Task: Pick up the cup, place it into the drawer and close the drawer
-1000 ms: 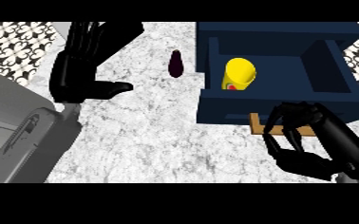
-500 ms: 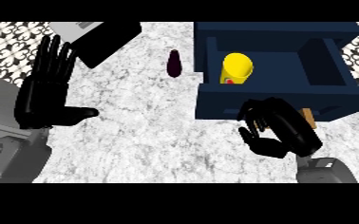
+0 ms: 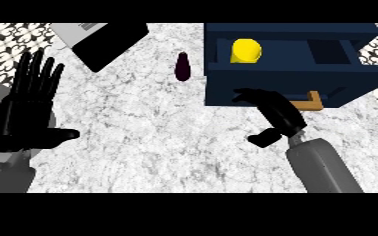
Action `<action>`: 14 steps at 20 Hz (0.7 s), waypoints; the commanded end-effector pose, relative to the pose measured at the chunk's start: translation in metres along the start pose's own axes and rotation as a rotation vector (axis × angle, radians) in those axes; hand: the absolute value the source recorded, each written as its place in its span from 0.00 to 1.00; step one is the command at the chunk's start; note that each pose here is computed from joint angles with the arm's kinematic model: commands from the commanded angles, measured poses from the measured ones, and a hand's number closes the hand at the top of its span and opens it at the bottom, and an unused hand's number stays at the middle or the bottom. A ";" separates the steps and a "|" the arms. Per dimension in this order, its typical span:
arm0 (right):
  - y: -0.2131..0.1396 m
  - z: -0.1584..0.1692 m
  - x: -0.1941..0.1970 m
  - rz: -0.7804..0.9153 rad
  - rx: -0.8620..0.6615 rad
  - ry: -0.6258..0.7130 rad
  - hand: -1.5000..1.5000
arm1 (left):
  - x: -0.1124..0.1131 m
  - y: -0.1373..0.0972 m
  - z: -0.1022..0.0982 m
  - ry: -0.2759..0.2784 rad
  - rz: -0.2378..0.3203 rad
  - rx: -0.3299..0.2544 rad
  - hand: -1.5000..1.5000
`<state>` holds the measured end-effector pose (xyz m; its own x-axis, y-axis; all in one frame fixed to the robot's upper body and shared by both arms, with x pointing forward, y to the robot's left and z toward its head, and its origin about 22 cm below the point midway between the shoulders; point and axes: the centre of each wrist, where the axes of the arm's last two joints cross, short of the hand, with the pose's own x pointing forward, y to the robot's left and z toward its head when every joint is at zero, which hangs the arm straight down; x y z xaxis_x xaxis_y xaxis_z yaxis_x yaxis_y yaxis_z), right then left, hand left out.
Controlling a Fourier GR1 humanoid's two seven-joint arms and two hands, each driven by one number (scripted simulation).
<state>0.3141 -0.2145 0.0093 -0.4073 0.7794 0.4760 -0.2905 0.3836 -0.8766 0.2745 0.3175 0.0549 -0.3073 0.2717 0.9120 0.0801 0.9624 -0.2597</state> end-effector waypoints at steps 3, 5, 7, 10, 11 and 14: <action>0.008 -0.034 -0.023 -0.009 0.046 0.038 0.00 | 0.021 0.022 0.011 0.005 0.007 -0.004 0.00; 0.008 -0.033 -0.035 -0.022 0.032 0.035 0.00 | 0.010 0.048 0.019 0.003 0.000 0.017 0.00; 0.018 -0.043 -0.047 -0.041 0.034 0.039 0.00 | -0.004 0.025 0.029 0.015 0.015 0.006 0.00; -0.017 -0.063 -0.052 -0.087 0.021 0.040 0.00 | 0.007 0.047 0.009 -0.008 0.023 -0.009 0.00; -0.007 -0.069 -0.045 -0.107 0.035 0.024 0.00 | -0.010 0.029 0.009 -0.007 0.020 -0.004 0.00; -0.028 -0.066 -0.068 -0.100 0.034 0.049 0.00 | -0.007 0.030 0.012 0.004 0.024 -0.027 0.00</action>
<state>0.3958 -0.2309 -0.0033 -0.3845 0.7479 0.5411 -0.3432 0.4283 -0.8359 0.2642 0.3447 0.0426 -0.3051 0.2900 0.9071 0.1002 0.9570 -0.2723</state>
